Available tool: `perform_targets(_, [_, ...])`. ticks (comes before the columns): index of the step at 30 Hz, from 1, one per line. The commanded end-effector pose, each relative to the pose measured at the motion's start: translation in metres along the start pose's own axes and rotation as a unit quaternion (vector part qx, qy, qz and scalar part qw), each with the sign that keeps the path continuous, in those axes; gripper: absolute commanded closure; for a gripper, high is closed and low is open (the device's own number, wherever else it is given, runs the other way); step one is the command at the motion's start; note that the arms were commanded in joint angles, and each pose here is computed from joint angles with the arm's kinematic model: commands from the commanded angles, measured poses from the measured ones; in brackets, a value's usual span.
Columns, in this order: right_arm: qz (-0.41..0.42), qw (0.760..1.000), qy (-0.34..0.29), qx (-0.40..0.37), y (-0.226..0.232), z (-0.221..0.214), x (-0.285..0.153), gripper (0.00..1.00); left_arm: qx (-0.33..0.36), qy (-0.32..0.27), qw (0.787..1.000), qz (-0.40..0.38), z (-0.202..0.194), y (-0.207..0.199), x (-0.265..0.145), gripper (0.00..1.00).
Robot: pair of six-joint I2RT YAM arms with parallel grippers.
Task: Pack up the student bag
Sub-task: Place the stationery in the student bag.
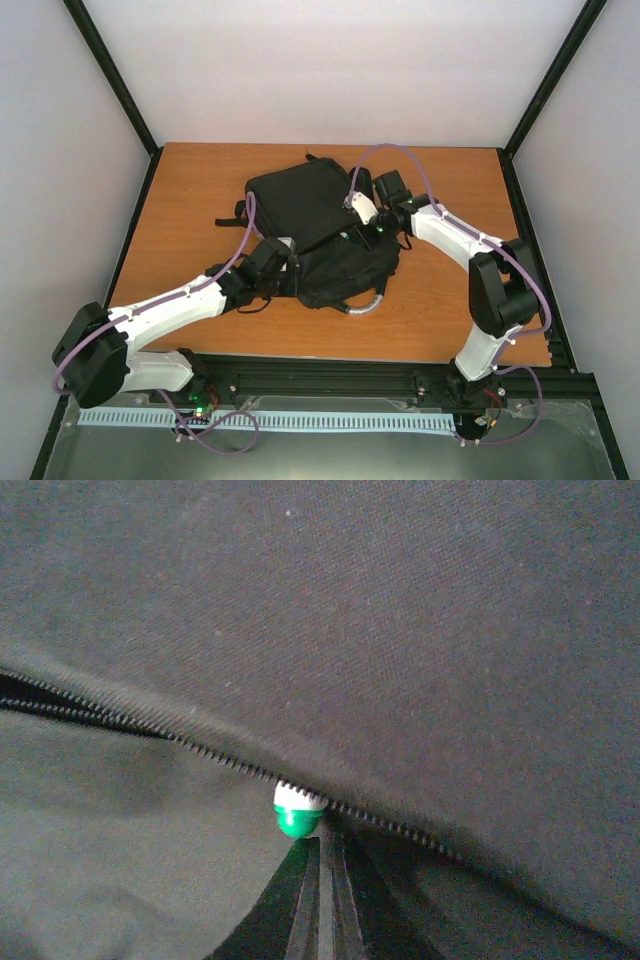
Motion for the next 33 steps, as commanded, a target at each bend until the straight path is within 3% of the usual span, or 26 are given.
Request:
perform_targets(1, [0.01, 1.0, -0.015, -0.004, -0.005, 0.014, 0.008, 0.96, 0.012, -0.016, 1.0, -0.011, 0.006, -0.006, -0.009, 0.99])
perform_targets(8, [0.023, 0.998, -0.049, 0.008, -0.009, 0.032, 0.015, 0.95, 0.011, -0.016, 1.0, -0.008, 0.006, -0.006, -0.008, 0.99])
perform_targets(13, [0.009, 0.998, -0.055, 0.002, -0.009, 0.029, 0.01, 0.86, 0.01, -0.017, 1.0, -0.008, 0.006, -0.005, -0.009, 0.99])
perform_targets(17, [0.041, 0.995, -0.034, -0.089, 0.009, 0.023, -0.004, 0.73, 0.015, -0.017, 1.0, -0.002, 0.006, -0.004, -0.008, 0.99])
perform_targets(21, [-0.033, 0.986, 0.011, -0.164, -0.001, 0.012, -0.023, 0.72, 0.021, -0.018, 1.0, 0.002, 0.008, -0.005, -0.008, 0.99])
perform_targets(25, [-0.099, 0.975, 0.017, -0.199, -0.011, 0.01, -0.037, 0.67, 0.023, -0.019, 1.0, 0.001, 0.009, -0.006, -0.009, 0.99])
perform_targets(33, [-0.151, 0.949, 0.044, -0.273, -0.017, 0.008, -0.016, 0.53, 0.028, -0.019, 0.999, 0.004, 0.011, -0.008, -0.012, 0.99])
Point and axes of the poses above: each gripper's point midway between its finger pads, its own x axis out along the fingers, its own y axis along the line the jaws close on, z = x × y, the point moved 4 cm from there along -x, back along the fingers, and after that the axes turned 9 degrees about -x, right-handed, at the moved point
